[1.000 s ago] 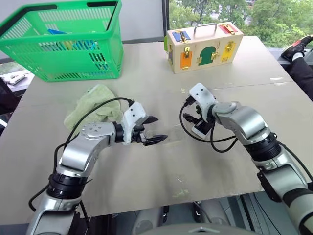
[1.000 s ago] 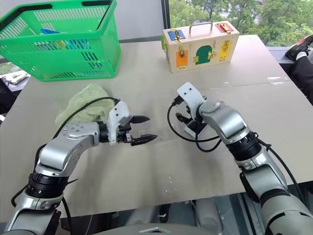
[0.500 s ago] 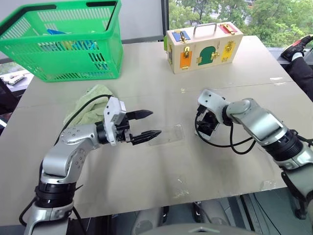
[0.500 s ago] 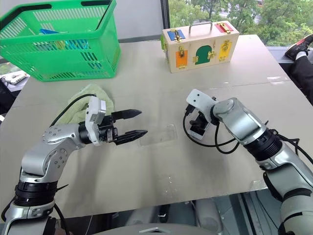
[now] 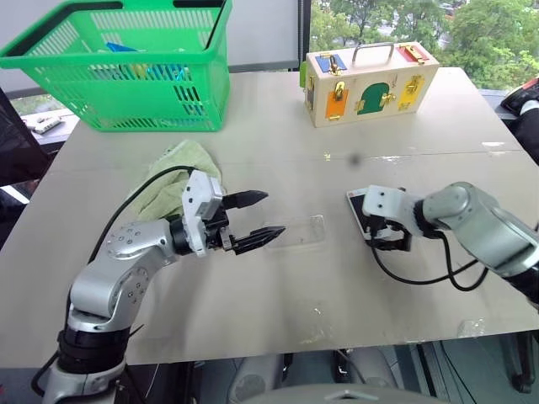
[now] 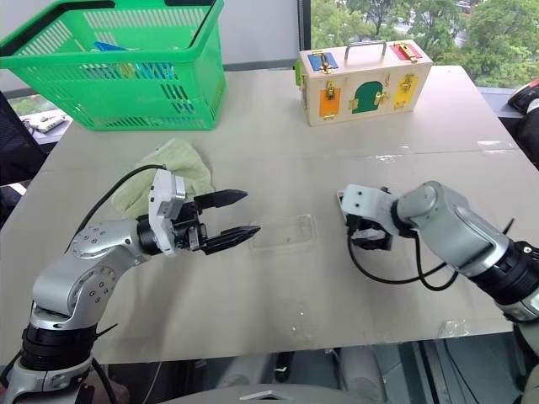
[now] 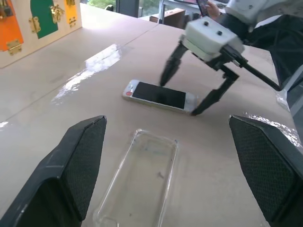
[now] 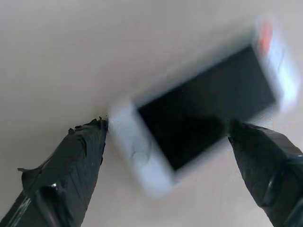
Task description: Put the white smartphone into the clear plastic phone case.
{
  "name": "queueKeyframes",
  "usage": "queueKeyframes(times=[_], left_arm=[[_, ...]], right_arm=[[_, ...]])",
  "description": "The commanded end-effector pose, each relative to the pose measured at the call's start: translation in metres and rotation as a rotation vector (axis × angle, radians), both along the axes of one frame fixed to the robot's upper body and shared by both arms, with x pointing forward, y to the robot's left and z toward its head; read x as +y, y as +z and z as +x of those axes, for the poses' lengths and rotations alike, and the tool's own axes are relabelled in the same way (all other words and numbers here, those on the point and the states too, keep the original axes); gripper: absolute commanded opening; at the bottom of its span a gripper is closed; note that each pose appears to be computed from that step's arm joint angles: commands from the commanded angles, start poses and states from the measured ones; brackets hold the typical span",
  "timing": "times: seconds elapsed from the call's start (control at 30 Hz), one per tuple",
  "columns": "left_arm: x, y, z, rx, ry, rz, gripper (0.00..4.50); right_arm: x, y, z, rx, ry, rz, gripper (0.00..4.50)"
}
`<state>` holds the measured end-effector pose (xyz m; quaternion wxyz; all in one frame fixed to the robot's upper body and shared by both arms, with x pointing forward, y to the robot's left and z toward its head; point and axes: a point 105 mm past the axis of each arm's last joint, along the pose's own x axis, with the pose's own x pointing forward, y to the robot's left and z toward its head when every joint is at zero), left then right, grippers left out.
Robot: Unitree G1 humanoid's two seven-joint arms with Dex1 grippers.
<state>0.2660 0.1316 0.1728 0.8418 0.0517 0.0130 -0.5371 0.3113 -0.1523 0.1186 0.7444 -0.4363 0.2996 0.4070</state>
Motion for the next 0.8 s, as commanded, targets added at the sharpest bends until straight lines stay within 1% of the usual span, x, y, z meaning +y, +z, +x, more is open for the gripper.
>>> queueKeyframes(times=[0.03, 0.1, 0.17, 0.2, 0.27, 0.33, 0.43, 0.53, 0.67, 0.8], left_arm=[[0.003, 0.007, 0.001, -0.038, -0.002, 0.0, 4.24], [0.003, 0.007, 0.004, -0.041, 0.001, 0.001, 4.24], [0.003, 0.008, 0.006, -0.043, 0.0, 0.001, 4.24], [0.002, 0.007, 0.006, -0.042, -0.003, 0.002, 4.24], [0.001, 0.007, 0.007, -0.041, -0.012, 0.006, 4.24], [0.0, 0.006, 0.009, -0.04, -0.017, 0.005, 4.24], [-0.001, 0.005, 0.011, -0.038, -0.027, 0.006, 4.24], [-0.002, 0.003, 0.012, -0.032, -0.041, 0.01, 4.24], [0.0, 0.001, 0.013, -0.03, -0.046, 0.025, 4.24], [0.007, 0.0, 0.012, -0.03, -0.031, 0.044, 4.24]], right_arm=[[-0.025, 0.015, -0.002, -0.062, -0.102, -0.01, 4.46], [-0.017, 0.036, 0.008, -0.15, -0.207, 0.149, 4.46], [-0.013, 0.052, 0.015, -0.205, -0.351, 0.309, 4.46], [-0.012, 0.055, 0.016, -0.205, -0.404, 0.361, 4.46], [-0.008, 0.062, 0.016, -0.202, -0.542, 0.518, 4.46], [0.0, 0.06, 0.013, -0.173, -0.615, 0.606, 4.46], [0.015, 0.052, 0.009, -0.135, -0.646, 0.657, 4.46], [0.027, 0.042, 0.014, -0.1, -0.705, 0.697, 4.46], [0.032, 0.027, 0.024, -0.092, -0.764, 0.689, 4.46], [0.046, 0.01, 0.024, -0.034, -0.764, 0.701, 4.46]])
